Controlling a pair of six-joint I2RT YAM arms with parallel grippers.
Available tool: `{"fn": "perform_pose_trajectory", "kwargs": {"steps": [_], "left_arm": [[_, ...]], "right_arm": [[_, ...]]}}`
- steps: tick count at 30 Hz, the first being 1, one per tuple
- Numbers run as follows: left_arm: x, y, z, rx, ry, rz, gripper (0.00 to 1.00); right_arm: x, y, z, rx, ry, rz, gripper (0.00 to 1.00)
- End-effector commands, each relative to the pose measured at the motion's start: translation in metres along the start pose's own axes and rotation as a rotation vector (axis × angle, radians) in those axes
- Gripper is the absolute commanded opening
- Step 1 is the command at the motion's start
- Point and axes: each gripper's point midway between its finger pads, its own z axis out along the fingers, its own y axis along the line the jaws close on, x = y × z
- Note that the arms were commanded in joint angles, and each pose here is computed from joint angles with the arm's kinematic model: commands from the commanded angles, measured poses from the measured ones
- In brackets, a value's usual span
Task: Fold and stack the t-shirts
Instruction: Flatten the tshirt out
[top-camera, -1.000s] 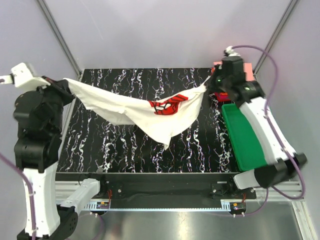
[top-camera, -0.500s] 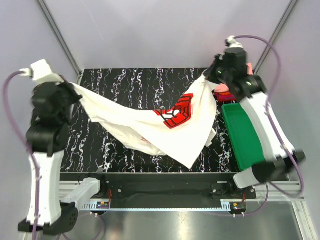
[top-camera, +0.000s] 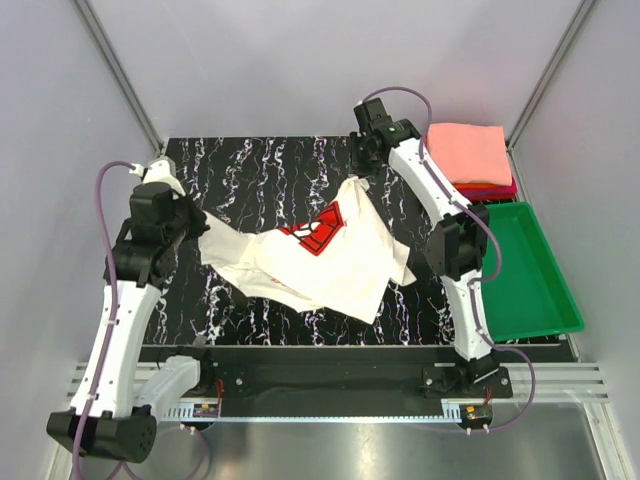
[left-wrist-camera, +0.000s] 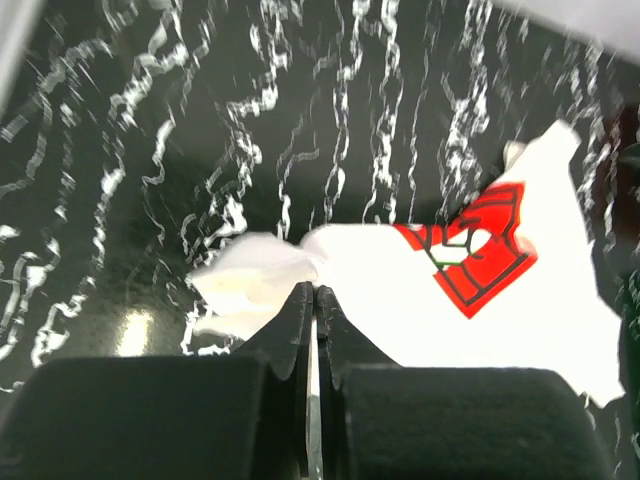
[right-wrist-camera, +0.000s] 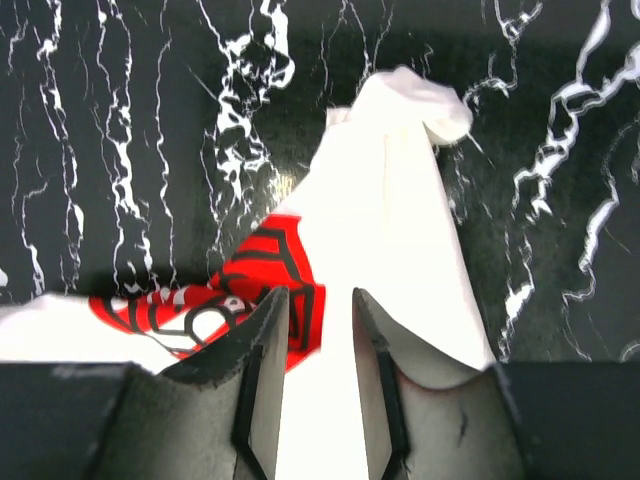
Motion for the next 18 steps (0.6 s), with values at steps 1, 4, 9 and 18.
{"fn": "perform_pose_trajectory", "kwargs": {"steps": [1,4,9,18], "left_arm": [[-0.009,-0.016,0.01,0.088,-0.034,-0.004,0.0],[-0.013,-0.017,0.013,0.089,-0.046,-0.004,0.0],[-0.007,-0.025,0.015,0.14,-0.032,-0.021,0.0],[0.021,-0.031,0.036,0.205,0.024,-0.04,0.0]], "right_arm": [[-0.013,-0.005,-0.065,0.072,-0.076,-0.001,0.38],[-0.002,-0.017,-0.08,0.112,-0.091,0.031,0.39],[0.088,-0.038,-0.096,0.149,0.029,0.292,0.39],[0.255,-0.007,-0.111,0.043,0.201,0.693,0.41]]}}
